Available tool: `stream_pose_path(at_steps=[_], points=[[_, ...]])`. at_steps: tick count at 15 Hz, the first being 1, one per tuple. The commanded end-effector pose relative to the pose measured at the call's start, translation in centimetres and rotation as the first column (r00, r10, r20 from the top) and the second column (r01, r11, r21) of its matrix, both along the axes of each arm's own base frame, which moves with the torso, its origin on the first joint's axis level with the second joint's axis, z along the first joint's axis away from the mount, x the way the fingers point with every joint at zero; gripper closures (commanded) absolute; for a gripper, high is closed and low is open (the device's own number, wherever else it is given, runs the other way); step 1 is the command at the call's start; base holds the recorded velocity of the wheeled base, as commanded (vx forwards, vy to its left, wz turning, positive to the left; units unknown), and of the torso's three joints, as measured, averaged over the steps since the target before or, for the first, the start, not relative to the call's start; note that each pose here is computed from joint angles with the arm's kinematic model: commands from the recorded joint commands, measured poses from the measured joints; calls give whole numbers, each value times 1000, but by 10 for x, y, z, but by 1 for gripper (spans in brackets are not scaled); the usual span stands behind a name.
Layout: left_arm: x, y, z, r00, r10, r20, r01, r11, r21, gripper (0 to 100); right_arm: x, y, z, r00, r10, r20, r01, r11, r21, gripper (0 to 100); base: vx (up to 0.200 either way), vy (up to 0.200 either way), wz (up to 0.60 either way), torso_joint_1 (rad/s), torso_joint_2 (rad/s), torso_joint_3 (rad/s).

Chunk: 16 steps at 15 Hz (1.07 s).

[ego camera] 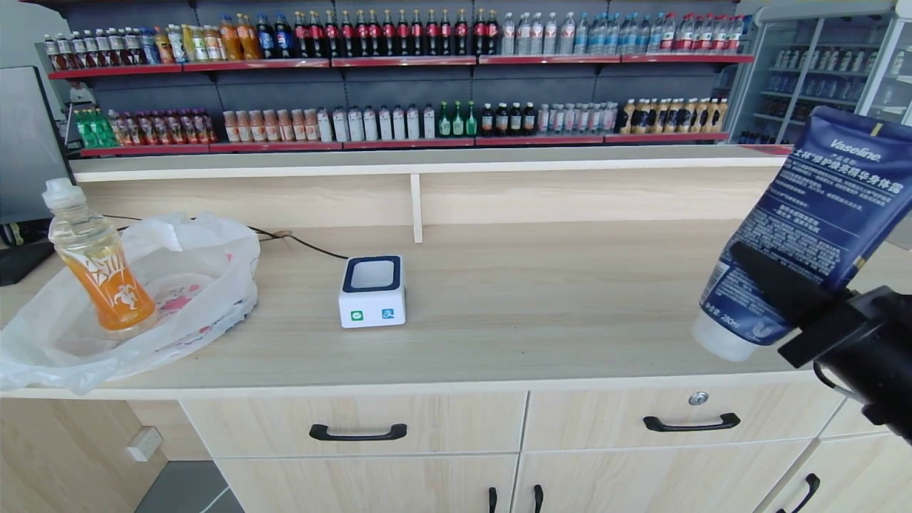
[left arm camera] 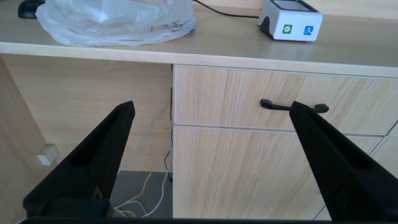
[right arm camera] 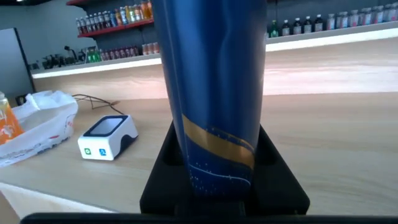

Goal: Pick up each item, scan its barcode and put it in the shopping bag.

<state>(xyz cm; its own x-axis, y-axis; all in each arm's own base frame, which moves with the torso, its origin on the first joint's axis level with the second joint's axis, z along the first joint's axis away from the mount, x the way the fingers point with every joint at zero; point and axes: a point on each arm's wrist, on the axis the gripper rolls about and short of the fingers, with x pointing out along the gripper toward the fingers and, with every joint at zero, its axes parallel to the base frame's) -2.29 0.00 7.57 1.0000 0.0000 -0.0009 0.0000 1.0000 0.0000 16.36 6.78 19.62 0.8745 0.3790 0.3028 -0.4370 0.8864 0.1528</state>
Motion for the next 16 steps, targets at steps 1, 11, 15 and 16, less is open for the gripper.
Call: stream_pose_path(at_steps=[1, 11, 15, 16], points=[[0, 0, 0, 1000, 0, 1, 0, 1000, 0, 0, -9, -1, 5, 996, 88, 20, -88, 996, 20, 100, 0, 0, 0, 0, 0, 0], [0, 0, 0, 1000, 0, 1, 0, 1000, 0, 0, -22, 14, 11, 841, 536, -70, -468, 786, 404, 100, 0, 0, 0, 0, 0, 0], [0, 0, 0, 1000, 0, 1, 0, 1000, 0, 0, -23, 28, 29, 721, 693, -23, -619, 658, 430, 100, 0, 0, 0, 0, 0, 0], [0, 0, 0, 1000, 0, -1, 0, 1000, 0, 0, -23, 29, 32, 708, 706, -16, -637, 648, 418, 100, 0, 0, 0, 0, 0, 0]])
